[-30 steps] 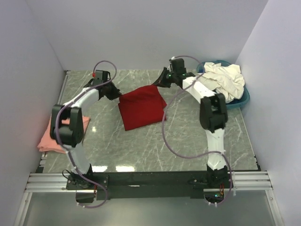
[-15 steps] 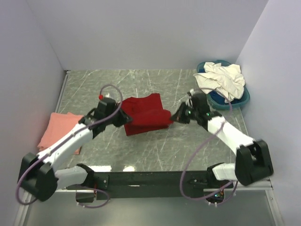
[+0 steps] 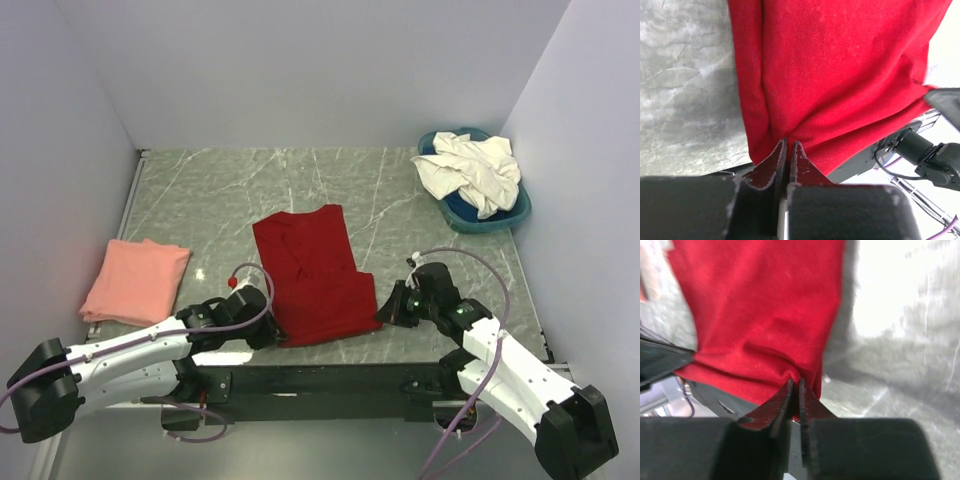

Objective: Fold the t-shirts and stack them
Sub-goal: Fold the tshirt

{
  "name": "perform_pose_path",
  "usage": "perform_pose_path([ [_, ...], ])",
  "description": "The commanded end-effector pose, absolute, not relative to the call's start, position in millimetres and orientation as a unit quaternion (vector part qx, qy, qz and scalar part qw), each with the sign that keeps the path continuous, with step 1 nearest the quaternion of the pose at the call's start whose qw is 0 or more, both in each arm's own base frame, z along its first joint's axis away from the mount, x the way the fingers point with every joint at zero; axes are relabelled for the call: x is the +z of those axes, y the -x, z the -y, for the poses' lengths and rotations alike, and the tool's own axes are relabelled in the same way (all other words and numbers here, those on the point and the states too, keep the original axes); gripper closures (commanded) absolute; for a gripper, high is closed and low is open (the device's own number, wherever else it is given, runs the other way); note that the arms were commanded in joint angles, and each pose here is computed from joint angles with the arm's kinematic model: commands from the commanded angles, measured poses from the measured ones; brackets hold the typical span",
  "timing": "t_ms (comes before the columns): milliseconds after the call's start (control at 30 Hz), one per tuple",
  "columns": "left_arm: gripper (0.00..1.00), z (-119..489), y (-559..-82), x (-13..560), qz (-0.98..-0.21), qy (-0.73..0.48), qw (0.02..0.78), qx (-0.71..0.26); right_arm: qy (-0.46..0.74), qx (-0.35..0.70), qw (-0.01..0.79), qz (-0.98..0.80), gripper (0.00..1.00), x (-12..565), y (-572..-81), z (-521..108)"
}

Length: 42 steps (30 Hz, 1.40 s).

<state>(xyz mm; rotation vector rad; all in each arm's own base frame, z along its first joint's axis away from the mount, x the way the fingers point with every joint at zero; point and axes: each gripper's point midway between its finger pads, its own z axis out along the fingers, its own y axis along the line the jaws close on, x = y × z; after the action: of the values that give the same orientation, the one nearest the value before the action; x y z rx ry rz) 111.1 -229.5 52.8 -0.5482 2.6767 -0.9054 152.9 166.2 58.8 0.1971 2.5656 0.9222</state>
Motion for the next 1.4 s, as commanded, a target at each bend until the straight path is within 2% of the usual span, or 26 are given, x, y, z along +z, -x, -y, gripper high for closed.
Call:
perform_pose_path([
  [0, 0.94, 227.3, -112.3, 49.0, -0.921, 0.210, 0.134, -0.300, -0.070, 0.304, 0.186, -0.932, 0.83, 44.3, -141.1, -159.9],
  [33, 0.85, 228.1, -112.0, 50.1, -0.923, 0.206, 0.134, -0.298, -0.067, 0.299, 0.184, -0.934, 0.80, 42.9, -138.7, -159.1],
  [67, 0.78, 224.7, -109.2, 48.1, -0.927, 0.203, 0.130, -0.287, -0.069, 0.297, 0.185, -0.934, 0.70, 42.9, -137.8, -158.0],
  [100, 0.72, 223.3, -109.2, 49.5, -0.929, 0.202, 0.131, -0.282, -0.071, 0.290, 0.182, -0.937, 0.66, 42.6, -135.1, -156.3],
  [133, 0.57, 222.0, -111.6, 54.1, -0.930, 0.198, 0.140, -0.278, -0.072, 0.290, 0.190, -0.935, 0.64, 47.3, -135.8, -155.8],
  [167, 0.51, 220.2, -112.3, 58.9, -0.929, 0.197, 0.145, -0.277, -0.070, 0.294, 0.196, -0.933, 0.61, 55.8, -136.3, -159.2],
  [233, 0.43, 212.2, -115.3, 66.9, -0.930, 0.201, 0.160, -0.263, -0.078, 0.275, 0.218, -0.933, 0.59, 64.7, -140.9, -152.9],
  [333, 0.38, 211.5, -128.2, 87.6, -0.918, 0.203, 0.198, -0.275, -0.087, 0.278, 0.248, -0.924, 0.55, 78.9, -155.2, -155.2],
  [500, 0.39, 201.5, -182.8, 106.9, -0.908, 0.215, 0.266, -0.240, -0.096, 0.256, 0.277, -0.921, 0.56, 84.5, -201.9, -168.4],
  [600, 0.43, 199.7, -206.2, 99.2, -0.917, 0.191, 0.268, -0.224, -0.101, 0.218, 0.311, -0.920, 0.57, 93.6, -234.3, -164.3],
  [733, 0.49, 186.7, -235.8, 92.1, -0.926, 0.178, 0.279, -0.181, -0.108, 0.209, 0.305, -0.923, 0.56, 83.4, -258.2, -165.6],
  [1367, 0.58, 210.2, -253.3, 45.4, -0.941, 0.148, 0.236, -0.191, -0.099, 0.193, 0.280, -0.935, 0.56, 49.0, -282.6, -174.1],
])
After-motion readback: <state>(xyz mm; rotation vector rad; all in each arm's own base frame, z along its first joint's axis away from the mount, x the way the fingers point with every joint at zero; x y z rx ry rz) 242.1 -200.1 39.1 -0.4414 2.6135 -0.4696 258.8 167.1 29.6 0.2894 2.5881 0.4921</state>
